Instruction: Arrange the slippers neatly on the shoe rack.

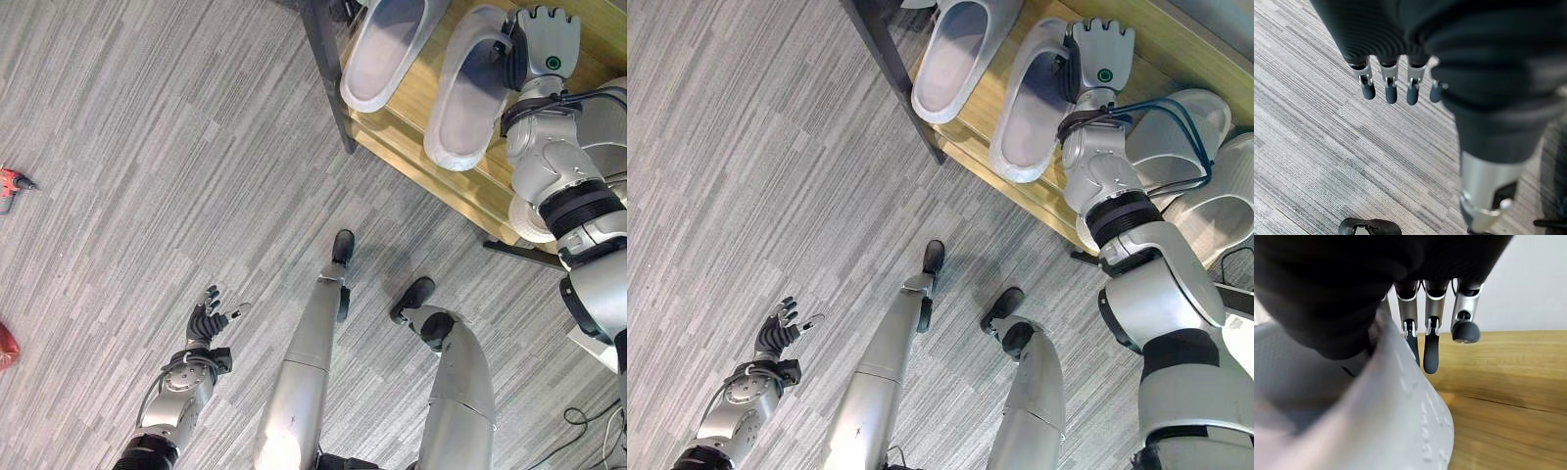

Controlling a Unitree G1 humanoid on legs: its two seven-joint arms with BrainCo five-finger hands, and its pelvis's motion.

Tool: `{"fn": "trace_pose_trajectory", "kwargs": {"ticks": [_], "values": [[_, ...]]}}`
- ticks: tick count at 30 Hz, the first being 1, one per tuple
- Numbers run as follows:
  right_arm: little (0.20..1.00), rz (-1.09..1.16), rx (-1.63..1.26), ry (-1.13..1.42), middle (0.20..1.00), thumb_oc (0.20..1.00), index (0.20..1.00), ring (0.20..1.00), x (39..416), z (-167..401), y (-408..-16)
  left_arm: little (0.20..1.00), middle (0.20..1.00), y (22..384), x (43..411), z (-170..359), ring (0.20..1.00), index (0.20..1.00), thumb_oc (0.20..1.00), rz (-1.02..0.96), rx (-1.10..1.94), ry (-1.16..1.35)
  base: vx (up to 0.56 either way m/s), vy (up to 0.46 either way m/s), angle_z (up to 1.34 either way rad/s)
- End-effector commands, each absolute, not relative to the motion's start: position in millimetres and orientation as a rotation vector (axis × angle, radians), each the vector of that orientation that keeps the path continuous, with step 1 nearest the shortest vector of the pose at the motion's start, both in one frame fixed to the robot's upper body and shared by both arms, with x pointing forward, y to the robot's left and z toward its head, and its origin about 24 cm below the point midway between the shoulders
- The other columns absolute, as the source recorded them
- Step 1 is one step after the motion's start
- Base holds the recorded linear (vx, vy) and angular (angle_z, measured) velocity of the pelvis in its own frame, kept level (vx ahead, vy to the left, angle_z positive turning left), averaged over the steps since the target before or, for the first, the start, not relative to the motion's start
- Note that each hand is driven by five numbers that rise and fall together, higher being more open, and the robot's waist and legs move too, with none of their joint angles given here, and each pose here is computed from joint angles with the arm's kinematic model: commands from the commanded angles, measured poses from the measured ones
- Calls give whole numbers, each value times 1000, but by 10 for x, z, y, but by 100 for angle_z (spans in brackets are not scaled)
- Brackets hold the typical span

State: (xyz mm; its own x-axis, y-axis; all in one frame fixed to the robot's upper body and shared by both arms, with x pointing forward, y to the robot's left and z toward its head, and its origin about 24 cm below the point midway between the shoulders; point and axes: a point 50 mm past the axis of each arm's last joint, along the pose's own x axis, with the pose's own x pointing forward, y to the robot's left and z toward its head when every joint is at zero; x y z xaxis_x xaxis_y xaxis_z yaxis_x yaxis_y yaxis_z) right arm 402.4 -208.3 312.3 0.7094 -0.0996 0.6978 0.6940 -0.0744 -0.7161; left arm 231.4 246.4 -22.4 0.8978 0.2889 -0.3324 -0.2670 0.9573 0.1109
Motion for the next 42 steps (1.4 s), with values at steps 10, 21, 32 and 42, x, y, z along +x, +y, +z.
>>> {"fn": "trace_pose_trajectory", "kwargs": {"ticks": [10, 21, 32, 42], "values": [[200, -667, -1480, -452, 200, 200, 200, 200, 4140, 2921, -1945, 1000, 1000, 2301, 2430, -400, 1000, 1000, 1000, 298, 91, 433, 8, 12, 2], [1000, -685, -1531, -385, 1000, 1000, 1000, 1000, 4201, 3012, -1821, 1000, 1000, 2359, 2527, -412, 1000, 1000, 1000, 317, 131, 438, 8, 5, 1], [1000, -641, -1396, -486, 1000, 1000, 1000, 1000, 4183, 3110, -1558, 1000, 1000, 2405, 2531, -416, 1000, 1000, 1000, 335, 125, 452, 3, -1, 0], [1000, -554, -867, -742, 1000, 1000, 1000, 1000, 3928, 3325, -1107, 1000, 1000, 2445, 2576, -408, 1000, 1000, 1000, 366, 117, 473, 1, 4, -3]]}}
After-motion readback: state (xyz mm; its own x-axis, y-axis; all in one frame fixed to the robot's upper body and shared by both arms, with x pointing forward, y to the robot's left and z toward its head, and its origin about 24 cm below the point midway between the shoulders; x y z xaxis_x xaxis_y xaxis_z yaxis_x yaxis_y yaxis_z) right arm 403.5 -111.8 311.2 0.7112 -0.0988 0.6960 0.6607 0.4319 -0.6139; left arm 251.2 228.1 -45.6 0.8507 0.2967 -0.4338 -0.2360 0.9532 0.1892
